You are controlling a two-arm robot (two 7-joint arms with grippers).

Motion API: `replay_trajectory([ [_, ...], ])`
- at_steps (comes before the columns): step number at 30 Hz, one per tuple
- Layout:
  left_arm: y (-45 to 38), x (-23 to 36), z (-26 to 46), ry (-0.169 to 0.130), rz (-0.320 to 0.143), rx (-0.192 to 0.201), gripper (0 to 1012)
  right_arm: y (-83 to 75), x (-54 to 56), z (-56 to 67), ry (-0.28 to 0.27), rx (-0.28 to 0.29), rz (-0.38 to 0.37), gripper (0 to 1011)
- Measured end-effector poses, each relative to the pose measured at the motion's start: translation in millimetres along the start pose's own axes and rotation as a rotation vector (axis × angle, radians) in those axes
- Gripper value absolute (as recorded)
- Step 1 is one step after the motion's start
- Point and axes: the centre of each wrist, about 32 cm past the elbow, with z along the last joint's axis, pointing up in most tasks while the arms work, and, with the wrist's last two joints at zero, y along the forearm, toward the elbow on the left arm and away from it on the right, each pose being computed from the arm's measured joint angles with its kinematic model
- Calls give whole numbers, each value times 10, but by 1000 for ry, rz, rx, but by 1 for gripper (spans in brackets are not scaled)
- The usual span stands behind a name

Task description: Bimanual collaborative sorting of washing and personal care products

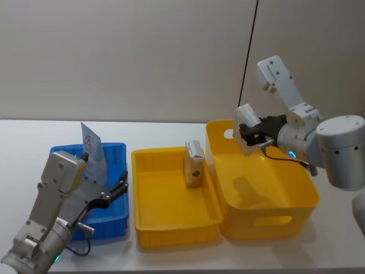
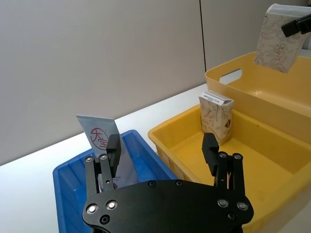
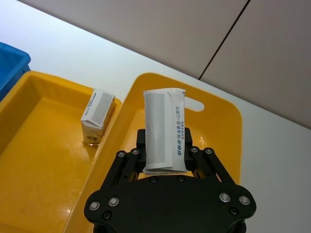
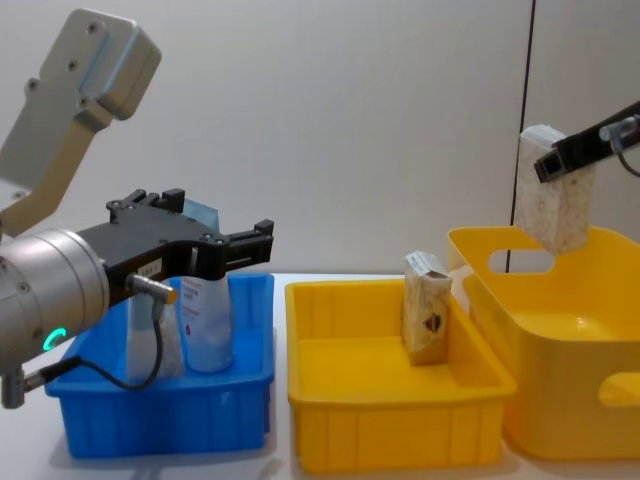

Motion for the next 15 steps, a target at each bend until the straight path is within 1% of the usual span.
replay_trajectory([
  [10, 0, 0, 0, 0, 0, 0, 1001, 44, 18, 6, -1, -7, 7, 360],
  [13, 0, 0, 0, 0, 0, 0, 1001, 53, 23, 7, -1, -8, 8, 481],
  [15, 0, 0, 0, 0, 0, 0, 1001, 56, 24, 7, -1, -9, 9, 519],
])
